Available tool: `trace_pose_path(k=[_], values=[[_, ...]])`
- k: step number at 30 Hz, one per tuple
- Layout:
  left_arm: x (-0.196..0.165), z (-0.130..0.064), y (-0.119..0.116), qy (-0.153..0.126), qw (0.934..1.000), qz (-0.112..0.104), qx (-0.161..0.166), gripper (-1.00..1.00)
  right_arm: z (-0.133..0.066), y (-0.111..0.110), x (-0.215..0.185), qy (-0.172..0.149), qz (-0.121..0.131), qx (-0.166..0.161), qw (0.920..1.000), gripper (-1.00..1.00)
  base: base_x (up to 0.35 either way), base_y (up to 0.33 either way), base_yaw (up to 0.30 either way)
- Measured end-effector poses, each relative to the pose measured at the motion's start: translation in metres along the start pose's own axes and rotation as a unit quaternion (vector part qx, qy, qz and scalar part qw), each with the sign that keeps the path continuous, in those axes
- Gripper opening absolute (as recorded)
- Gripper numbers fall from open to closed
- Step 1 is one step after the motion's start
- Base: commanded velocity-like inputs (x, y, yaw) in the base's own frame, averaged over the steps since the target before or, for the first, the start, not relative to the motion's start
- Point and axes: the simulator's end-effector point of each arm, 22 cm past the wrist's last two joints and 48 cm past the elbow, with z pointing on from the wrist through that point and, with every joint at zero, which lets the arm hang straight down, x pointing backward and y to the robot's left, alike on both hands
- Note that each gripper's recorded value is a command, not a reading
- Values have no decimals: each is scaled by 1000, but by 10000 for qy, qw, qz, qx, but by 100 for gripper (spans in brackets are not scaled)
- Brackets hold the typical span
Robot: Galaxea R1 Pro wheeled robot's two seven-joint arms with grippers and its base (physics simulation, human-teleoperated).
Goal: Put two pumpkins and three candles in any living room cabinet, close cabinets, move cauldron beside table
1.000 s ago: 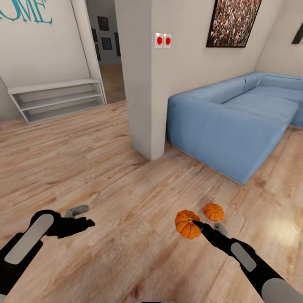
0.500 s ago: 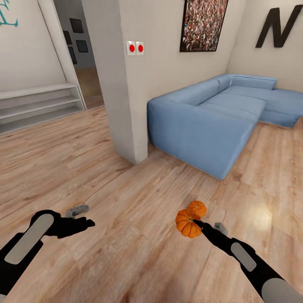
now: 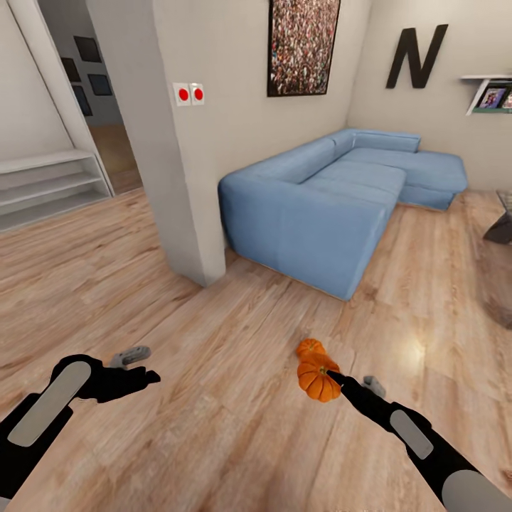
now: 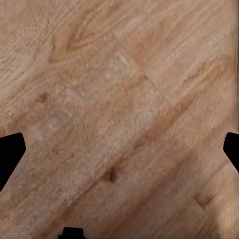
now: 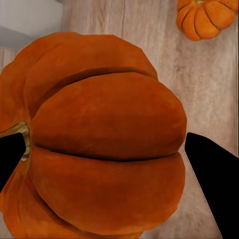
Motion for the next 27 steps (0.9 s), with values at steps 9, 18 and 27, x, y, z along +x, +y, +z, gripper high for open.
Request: trace_pose_path(k=[9, 18, 27], values=[[-3, -4, -2, -49, 10000, 5, 25, 100, -2, 4, -3, -31, -19, -33, 10000, -100, 0, 0, -237], [-5, -9, -3, -97, 9999, 8, 45, 100, -4, 9, -6, -62, -37, -65, 10000, -100, 0, 0, -236], [-7, -12, -4, -136, 9999, 6, 56, 100, -6, 15, -12, -150, 101, -152, 9997, -100, 91, 0, -179]])
